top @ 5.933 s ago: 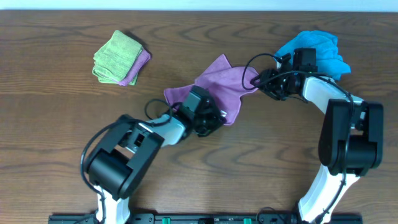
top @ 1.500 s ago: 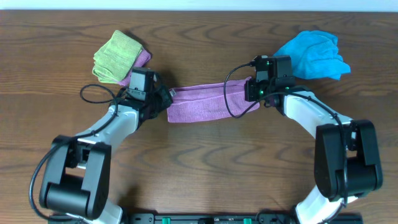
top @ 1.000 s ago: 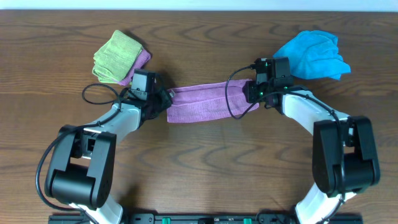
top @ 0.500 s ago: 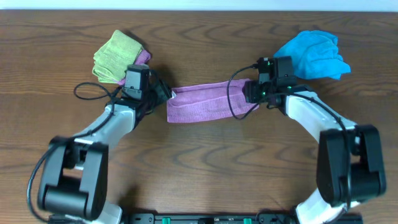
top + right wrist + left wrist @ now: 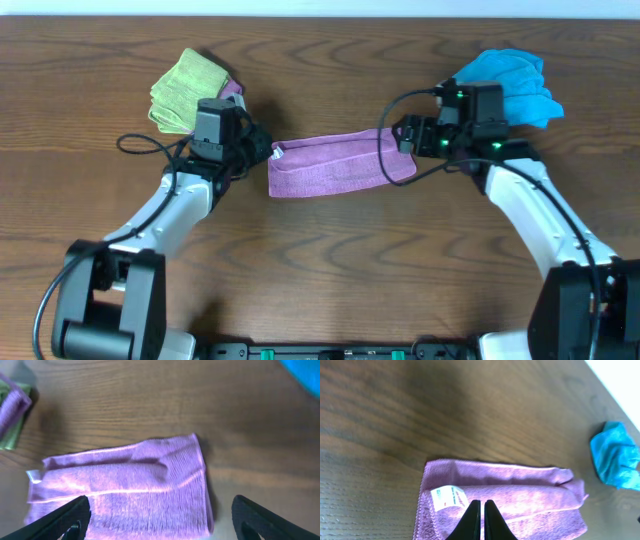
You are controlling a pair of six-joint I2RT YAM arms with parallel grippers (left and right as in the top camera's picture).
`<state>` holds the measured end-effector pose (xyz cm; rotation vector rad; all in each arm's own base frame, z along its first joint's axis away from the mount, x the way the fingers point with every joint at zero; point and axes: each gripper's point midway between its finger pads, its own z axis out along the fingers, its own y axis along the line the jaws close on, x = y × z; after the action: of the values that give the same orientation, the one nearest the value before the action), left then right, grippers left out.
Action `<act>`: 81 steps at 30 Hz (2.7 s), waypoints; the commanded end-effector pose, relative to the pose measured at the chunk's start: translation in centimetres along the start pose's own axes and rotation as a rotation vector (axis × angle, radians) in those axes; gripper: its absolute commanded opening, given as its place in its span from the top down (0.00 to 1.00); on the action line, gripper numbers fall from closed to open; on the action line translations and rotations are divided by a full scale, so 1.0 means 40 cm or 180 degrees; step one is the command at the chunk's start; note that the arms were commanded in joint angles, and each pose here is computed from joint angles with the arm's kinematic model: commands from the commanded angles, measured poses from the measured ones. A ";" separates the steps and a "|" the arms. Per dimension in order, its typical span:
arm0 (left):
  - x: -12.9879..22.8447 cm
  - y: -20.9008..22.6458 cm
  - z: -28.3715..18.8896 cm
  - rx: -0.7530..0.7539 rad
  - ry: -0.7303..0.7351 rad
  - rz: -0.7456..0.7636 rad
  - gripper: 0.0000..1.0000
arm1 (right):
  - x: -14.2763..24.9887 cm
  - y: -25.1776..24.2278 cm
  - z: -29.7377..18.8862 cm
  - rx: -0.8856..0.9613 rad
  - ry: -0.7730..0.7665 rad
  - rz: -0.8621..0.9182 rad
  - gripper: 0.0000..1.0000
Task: Fold the cloth
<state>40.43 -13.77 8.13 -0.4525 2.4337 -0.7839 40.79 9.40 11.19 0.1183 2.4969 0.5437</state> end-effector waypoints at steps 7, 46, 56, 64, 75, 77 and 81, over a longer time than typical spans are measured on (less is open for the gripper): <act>0.088 0.001 0.073 -0.0016 0.0334 0.0094 0.94 | 0.075 -0.049 -0.006 -0.0470 0.0258 0.0656 0.14; 0.176 0.056 0.147 -0.0342 0.0544 0.0185 0.94 | 0.225 -0.071 0.173 -0.0622 0.0184 0.1384 0.18; 0.182 0.060 0.146 -0.0363 0.0579 0.0150 0.94 | 0.226 -0.081 0.240 -0.0483 -0.0012 0.1257 0.29; 0.203 0.069 0.140 -0.0396 0.0700 0.0116 0.94 | 0.171 -0.083 0.252 -0.0527 -0.0375 0.0936 0.72; 0.187 0.049 0.142 -0.0337 0.0673 0.0125 0.94 | 0.099 -0.017 0.218 -0.0945 -0.0666 0.0615 0.99; 0.178 0.041 0.142 -0.0324 0.0656 0.0132 0.94 | 0.082 -0.002 0.205 -0.1004 -0.0718 0.0538 0.99; 0.162 0.024 0.143 -0.0291 0.0618 0.0148 0.94 | 0.037 0.033 0.165 -0.1115 -0.0869 0.0380 0.98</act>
<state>37.56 -18.04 0.59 -0.3819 2.6736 -0.7218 42.55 12.69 2.91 0.2863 2.1764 0.9287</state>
